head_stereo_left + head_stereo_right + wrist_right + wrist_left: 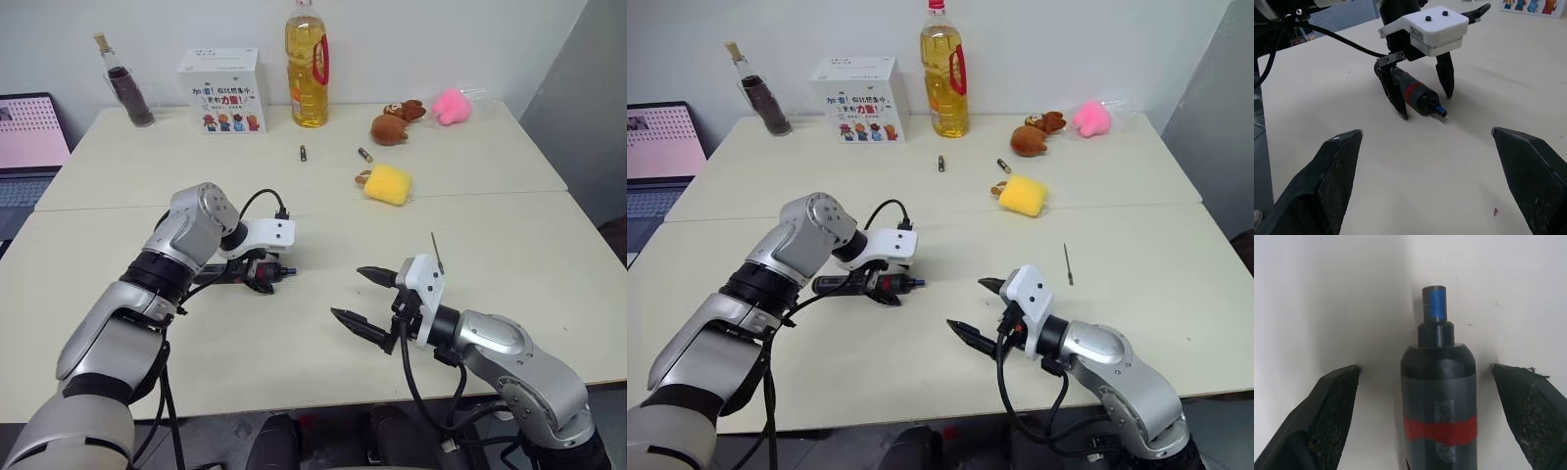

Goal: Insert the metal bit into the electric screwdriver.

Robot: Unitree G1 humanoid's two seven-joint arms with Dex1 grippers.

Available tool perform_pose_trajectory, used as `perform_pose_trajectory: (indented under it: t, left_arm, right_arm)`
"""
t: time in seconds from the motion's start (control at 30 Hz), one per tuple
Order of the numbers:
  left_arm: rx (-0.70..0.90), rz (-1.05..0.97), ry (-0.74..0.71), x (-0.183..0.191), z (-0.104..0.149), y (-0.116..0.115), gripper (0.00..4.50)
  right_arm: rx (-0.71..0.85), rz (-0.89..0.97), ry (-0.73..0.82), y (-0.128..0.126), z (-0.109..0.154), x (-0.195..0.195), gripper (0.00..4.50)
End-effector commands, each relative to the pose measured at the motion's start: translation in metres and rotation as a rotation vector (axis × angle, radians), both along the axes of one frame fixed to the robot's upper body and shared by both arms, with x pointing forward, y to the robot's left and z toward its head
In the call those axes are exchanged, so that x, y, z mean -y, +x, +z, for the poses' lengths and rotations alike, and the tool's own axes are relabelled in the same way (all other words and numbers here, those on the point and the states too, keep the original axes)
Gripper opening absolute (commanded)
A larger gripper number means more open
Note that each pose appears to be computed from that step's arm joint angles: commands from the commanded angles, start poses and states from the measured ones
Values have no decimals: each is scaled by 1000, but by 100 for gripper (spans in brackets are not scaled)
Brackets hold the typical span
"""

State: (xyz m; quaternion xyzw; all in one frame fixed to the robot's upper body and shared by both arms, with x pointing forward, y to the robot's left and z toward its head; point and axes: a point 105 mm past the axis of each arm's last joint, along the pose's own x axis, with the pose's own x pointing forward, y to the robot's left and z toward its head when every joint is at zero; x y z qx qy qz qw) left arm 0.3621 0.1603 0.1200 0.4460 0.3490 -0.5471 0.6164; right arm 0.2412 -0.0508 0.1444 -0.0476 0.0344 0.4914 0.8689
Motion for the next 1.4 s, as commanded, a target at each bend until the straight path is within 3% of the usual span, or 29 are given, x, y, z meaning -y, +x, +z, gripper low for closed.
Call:
perform_pose_trajectory:
  t: [0.03,0.23,0.67,0.73,0.83,0.93,1.07,1.23,1.3,1.4]
  left_arm:
    - [-62,36,15,-10,-13,-6,450]
    - [-59,32,11,-7,-18,-4,450]
    - [-71,-7,-2,-1,-14,-6,200]
    - [-68,-12,-9,1,-12,-6,169]
    - [-50,-11,-61,8,-4,-5,167]
    - [5,38,-196,25,17,4,167]
    - [-13,-9,-539,60,75,-4,167]
    - [92,-9,-921,86,138,-4,167]
    - [111,31,-1019,93,147,-2,167]
    - [199,93,-1173,105,137,4,167]
  right_arm:
    - [44,12,16,-2,9,-3,444]
    - [43,7,18,-2,8,-3,444]
    - [35,-6,16,-1,8,1,450]
    - [31,-9,19,-1,8,3,450]
    - [34,-12,12,0,9,6,450]
    - [41,-17,4,3,11,11,450]
    - [67,-51,11,13,23,24,450]
    - [154,-135,38,34,56,46,450]
    - [204,-173,27,40,64,52,450]
    - [263,-190,98,40,86,54,450]
